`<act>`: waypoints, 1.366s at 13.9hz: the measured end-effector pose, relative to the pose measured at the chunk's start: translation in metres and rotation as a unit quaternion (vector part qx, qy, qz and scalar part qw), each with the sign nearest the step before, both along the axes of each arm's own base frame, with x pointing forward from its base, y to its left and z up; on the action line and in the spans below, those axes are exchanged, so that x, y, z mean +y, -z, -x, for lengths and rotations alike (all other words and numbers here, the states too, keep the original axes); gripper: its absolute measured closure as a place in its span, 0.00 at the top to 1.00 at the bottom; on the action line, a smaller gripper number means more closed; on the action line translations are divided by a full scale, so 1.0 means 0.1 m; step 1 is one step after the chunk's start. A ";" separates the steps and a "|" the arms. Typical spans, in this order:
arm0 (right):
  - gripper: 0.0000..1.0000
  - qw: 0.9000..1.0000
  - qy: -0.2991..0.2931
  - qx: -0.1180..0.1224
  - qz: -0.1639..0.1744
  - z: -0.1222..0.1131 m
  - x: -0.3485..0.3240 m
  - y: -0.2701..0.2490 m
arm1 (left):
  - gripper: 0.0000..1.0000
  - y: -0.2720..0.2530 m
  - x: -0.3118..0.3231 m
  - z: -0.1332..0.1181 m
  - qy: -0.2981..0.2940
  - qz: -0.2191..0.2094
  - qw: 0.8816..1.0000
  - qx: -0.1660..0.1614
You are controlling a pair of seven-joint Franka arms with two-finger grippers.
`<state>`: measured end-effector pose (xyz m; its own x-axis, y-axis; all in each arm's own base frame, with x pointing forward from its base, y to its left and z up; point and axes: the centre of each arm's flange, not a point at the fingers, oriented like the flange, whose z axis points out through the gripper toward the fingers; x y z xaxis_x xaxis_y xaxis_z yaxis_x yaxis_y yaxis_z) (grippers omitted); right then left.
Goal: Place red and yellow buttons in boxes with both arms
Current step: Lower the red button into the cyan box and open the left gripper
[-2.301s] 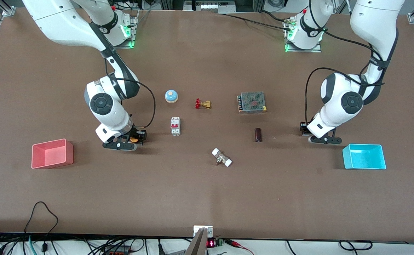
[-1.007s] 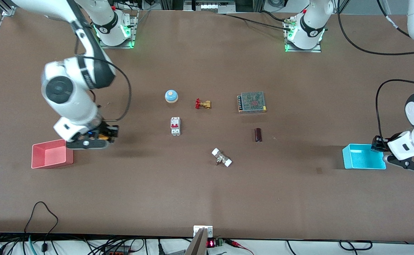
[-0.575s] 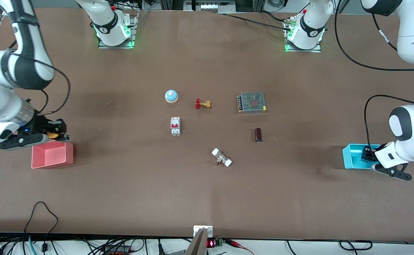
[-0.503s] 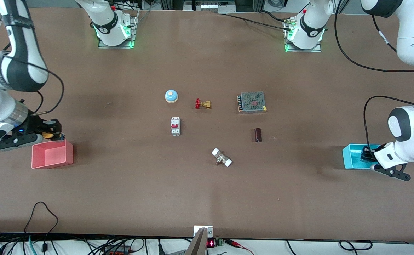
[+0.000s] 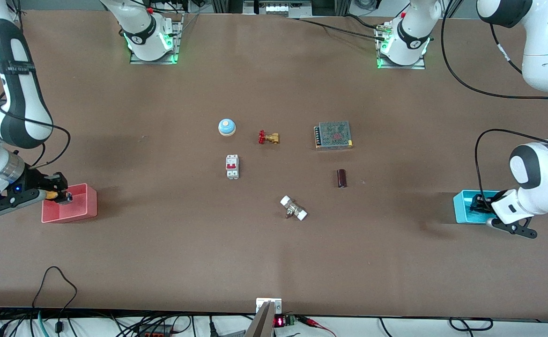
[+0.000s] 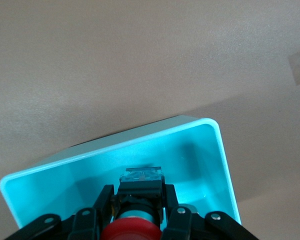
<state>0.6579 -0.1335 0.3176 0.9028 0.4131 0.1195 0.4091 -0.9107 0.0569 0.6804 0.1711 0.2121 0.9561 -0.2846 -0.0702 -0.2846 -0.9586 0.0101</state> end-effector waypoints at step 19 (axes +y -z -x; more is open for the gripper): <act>0.36 1.000 0.015 0.010 -0.023 0.01 -0.25 0.84 | 1.00 -1.91 -0.30 0.17 0.004 0.014 0.999 0.034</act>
